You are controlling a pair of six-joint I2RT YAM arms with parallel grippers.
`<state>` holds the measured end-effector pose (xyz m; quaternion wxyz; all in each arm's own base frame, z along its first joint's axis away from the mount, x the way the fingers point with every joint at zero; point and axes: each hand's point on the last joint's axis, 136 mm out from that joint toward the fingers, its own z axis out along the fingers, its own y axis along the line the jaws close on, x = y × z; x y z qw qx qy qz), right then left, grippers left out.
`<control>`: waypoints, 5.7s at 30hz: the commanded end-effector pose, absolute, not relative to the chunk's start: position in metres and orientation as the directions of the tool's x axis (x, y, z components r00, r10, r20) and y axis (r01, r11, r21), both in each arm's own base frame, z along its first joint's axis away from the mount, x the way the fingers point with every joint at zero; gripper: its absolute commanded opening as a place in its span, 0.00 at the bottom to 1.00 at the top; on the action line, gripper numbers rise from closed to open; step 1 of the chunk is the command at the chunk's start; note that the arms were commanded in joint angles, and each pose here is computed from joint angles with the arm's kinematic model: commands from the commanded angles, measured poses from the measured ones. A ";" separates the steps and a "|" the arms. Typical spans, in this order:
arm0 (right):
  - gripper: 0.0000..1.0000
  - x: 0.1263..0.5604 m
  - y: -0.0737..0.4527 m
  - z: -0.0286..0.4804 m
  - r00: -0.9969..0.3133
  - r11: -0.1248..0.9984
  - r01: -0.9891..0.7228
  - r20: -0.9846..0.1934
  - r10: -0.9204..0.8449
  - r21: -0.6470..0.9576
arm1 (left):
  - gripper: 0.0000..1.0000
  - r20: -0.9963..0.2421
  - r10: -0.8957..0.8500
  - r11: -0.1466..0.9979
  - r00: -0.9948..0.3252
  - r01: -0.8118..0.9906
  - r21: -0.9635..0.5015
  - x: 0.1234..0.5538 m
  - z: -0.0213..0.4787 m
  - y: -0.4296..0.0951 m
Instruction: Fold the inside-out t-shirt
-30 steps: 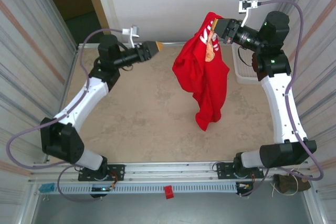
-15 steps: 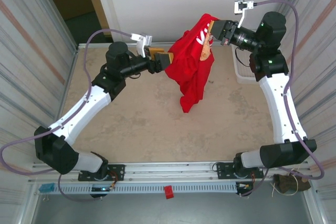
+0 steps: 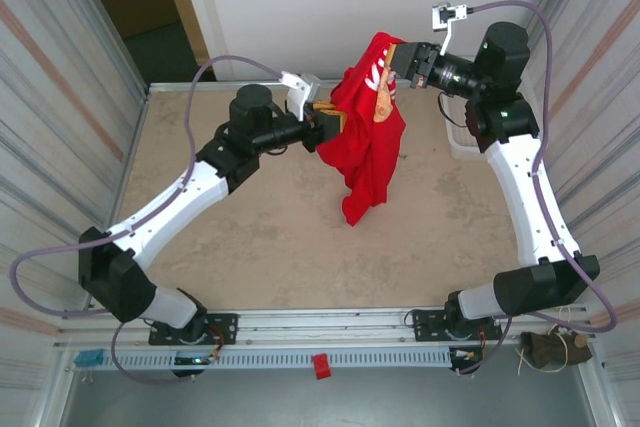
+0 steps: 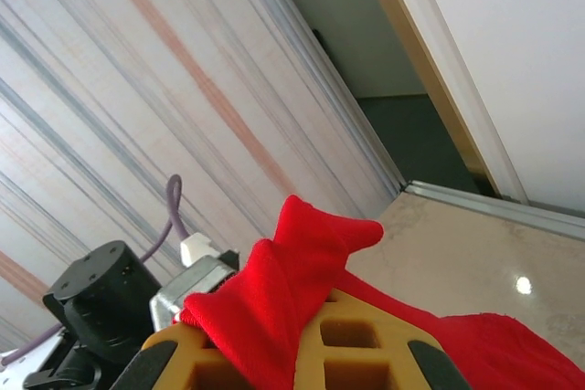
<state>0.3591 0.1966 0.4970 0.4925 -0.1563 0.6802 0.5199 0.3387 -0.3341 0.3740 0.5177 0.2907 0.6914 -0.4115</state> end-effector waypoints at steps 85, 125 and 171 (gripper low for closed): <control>0.00 0.300 0.241 0.407 -0.597 0.317 -0.736 -0.794 0.112 0.598 | 0.70 -0.791 -0.205 0.578 -0.576 0.581 -0.573 0.307 0.344 -0.264; 0.00 0.303 0.244 0.373 -0.644 0.383 -0.688 -0.762 0.070 0.617 | 0.53 -0.943 0.133 0.546 -0.306 0.817 -0.188 0.302 0.361 -0.309; 0.50 0.318 0.272 0.330 -0.639 0.603 -0.560 -0.759 0.123 0.569 | 0.00 -0.771 -0.199 0.276 -0.605 0.720 -0.636 0.300 0.365 -0.304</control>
